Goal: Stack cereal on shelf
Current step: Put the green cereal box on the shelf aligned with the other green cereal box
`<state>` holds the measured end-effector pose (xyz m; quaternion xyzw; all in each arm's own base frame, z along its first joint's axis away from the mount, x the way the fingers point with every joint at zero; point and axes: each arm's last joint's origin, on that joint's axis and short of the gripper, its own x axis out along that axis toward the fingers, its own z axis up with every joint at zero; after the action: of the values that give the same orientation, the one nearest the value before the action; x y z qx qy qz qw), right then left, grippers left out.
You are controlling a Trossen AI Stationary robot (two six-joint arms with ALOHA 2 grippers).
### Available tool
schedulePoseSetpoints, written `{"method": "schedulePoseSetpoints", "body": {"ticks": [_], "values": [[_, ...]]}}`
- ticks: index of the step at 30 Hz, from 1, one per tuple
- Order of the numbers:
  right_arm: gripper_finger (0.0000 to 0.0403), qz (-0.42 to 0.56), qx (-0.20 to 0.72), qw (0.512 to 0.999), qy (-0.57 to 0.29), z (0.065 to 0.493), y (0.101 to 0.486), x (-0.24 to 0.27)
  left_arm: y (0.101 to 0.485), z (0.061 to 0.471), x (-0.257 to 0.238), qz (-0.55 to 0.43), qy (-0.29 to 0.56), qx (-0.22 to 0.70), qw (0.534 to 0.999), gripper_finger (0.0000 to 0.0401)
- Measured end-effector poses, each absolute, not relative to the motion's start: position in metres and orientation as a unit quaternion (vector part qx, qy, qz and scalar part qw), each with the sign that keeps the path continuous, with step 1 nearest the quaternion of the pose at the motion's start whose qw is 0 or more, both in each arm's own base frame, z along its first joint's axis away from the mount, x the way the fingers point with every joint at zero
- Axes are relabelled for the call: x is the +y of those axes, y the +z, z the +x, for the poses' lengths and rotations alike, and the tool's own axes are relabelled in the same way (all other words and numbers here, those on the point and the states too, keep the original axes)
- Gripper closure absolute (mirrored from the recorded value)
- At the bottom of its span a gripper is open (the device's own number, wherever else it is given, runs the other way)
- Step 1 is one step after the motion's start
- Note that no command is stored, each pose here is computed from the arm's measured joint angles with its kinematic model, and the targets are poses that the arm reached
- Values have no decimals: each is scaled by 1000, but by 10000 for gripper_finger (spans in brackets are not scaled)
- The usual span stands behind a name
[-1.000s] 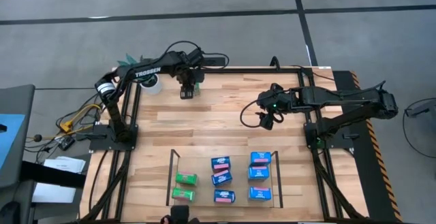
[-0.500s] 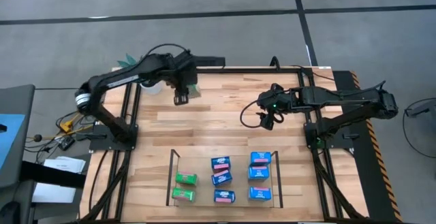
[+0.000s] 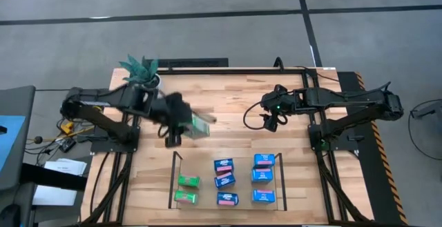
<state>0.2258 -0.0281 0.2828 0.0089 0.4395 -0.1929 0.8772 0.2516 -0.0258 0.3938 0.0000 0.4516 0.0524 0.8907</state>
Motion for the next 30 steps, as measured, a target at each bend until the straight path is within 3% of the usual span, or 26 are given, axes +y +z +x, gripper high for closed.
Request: {"method": "schedulePoseSetpoints", "body": {"ticks": [13,24,30], "values": [[106,11,440,877,-194,226,283,-28,362,266,-108,9,33,487,873,253],[106,16,441,878,-187,226,282,-27,312,297,-138,40,-9,569,821,253],[106,18,441,879,-183,226,282,-27,303,301,-140,60,-25,586,807,253]]}}
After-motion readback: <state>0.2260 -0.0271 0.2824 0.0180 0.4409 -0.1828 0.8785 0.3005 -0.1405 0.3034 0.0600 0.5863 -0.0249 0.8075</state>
